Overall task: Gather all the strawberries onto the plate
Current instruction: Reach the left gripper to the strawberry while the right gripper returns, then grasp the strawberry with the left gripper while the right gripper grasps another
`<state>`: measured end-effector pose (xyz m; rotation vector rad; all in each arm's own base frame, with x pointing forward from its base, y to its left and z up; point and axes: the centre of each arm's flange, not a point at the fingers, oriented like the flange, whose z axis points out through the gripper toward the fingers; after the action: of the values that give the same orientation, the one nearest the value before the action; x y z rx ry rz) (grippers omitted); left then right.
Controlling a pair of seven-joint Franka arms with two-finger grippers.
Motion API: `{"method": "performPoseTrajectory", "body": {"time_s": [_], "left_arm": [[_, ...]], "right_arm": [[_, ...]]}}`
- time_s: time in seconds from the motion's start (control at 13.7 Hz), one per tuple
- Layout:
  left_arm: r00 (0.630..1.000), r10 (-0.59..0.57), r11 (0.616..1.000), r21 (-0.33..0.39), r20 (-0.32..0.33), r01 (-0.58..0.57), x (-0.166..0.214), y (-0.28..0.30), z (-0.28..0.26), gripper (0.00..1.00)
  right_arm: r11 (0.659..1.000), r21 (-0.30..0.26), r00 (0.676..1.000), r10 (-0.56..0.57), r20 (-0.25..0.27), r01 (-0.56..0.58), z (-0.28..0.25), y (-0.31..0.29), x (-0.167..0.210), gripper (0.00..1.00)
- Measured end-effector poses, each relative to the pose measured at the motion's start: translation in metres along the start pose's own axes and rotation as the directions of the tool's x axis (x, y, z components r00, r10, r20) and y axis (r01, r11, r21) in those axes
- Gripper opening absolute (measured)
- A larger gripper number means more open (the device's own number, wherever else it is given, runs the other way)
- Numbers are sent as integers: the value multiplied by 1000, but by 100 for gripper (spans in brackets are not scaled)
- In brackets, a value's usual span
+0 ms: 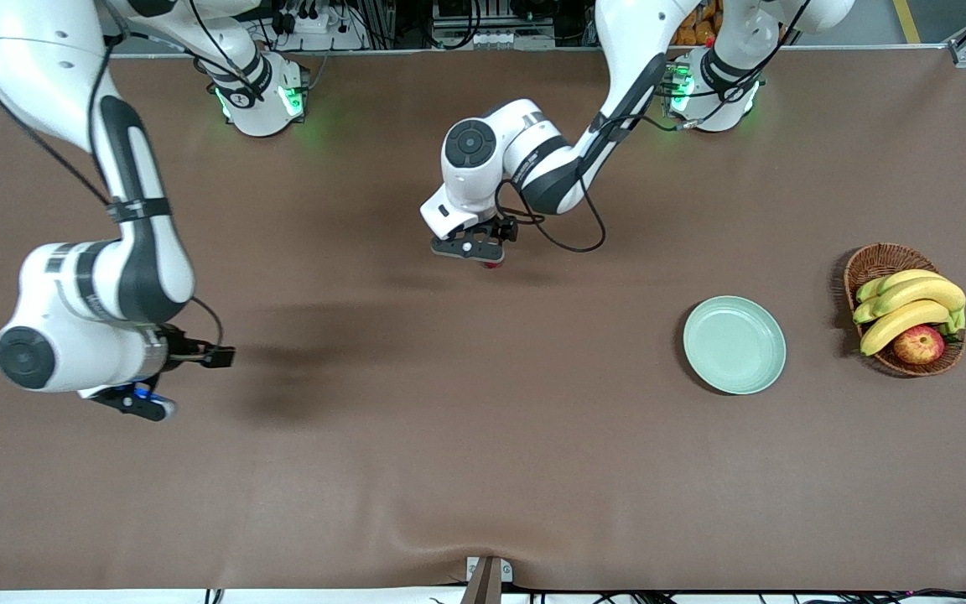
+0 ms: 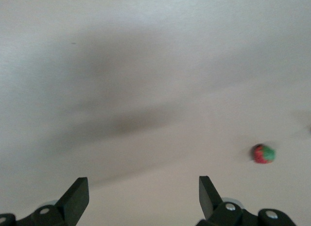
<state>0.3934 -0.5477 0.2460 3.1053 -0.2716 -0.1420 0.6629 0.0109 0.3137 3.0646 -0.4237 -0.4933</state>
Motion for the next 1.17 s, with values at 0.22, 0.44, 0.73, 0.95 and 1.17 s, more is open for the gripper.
{"method": "performPoseTrajectory", "body": {"time_s": [0.22,0.44,0.73,0.95,1.17], "left_arm": [[1000,7,1000,2,-28,-7,9,-4,13,100],[1000,-4,1000,0,-26,4,14,-7,31,100],[1000,-26,1000,13,-8,26,12,-9,47,100],[1000,-27,999,21,4,27,11,-11,56,100],[1000,-27,999,23,6,27,11,-11,58,100]], "right_arm": [[998,-24,998,-56,19,57,13,46,3,100],[994,-25,994,-109,24,110,36,82,-5,100],[994,-8,994,-111,10,111,65,114,-29,100],[994,-5,994,-105,3,105,91,128,-44,100],[994,-6,994,-109,-17,109,124,133,-59,100]]}}
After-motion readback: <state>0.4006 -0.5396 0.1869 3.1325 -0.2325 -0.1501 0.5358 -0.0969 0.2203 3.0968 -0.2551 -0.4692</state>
